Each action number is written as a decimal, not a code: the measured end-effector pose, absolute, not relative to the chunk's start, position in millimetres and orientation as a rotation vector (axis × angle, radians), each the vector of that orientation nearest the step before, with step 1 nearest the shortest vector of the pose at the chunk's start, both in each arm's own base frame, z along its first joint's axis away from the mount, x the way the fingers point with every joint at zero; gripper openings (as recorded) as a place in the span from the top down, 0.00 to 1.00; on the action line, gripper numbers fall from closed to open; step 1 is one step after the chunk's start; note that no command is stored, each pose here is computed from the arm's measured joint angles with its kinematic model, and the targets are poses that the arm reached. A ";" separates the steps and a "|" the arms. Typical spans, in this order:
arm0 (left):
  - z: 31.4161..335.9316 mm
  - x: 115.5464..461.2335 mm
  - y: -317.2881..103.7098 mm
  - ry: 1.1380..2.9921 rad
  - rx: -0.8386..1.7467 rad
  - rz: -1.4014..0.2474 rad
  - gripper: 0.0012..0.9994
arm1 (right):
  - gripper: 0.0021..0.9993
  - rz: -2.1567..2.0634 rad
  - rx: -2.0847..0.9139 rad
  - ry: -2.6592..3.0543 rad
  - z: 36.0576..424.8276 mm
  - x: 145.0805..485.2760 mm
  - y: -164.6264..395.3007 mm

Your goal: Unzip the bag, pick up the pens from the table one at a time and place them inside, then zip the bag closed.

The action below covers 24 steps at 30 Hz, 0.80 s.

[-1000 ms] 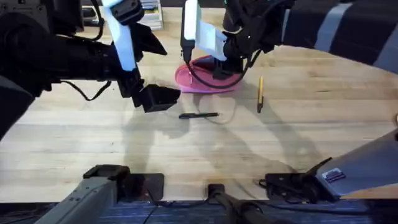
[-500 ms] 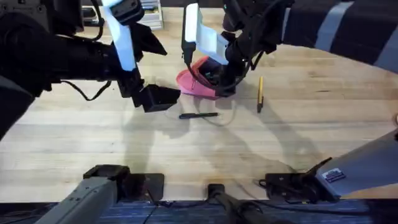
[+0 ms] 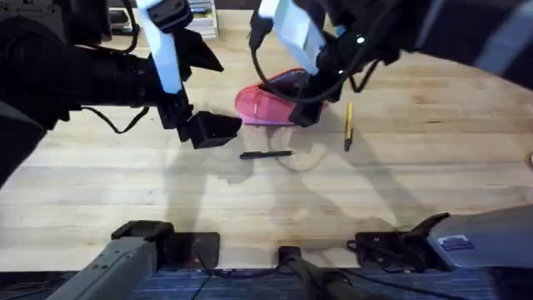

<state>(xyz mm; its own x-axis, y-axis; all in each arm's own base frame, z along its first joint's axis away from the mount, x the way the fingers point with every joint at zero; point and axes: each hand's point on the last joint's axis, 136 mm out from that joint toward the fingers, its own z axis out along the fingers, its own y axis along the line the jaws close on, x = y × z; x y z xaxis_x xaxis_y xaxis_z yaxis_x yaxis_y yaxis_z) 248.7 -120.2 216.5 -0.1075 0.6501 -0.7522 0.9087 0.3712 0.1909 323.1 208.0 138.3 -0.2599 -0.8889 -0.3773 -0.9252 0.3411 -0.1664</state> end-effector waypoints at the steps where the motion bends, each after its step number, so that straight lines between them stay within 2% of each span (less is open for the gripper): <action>1: 216.5 248.7 -120.2 1.839 1.359 -0.411 0.01 | 0.00 0.112 -1.564 2.226 144.1 320.7 204.4; 12: 216.5 248.7 -120.2 1.839 1.359 -0.411 0.01 | 0.00 0.047 -1.374 2.398 171.9 291.9 168.5; 24: 217.1 249.5 -120.2 1.835 1.359 -0.408 0.01 | 0.00 0.031 -0.935 2.463 212.7 306.1 112.6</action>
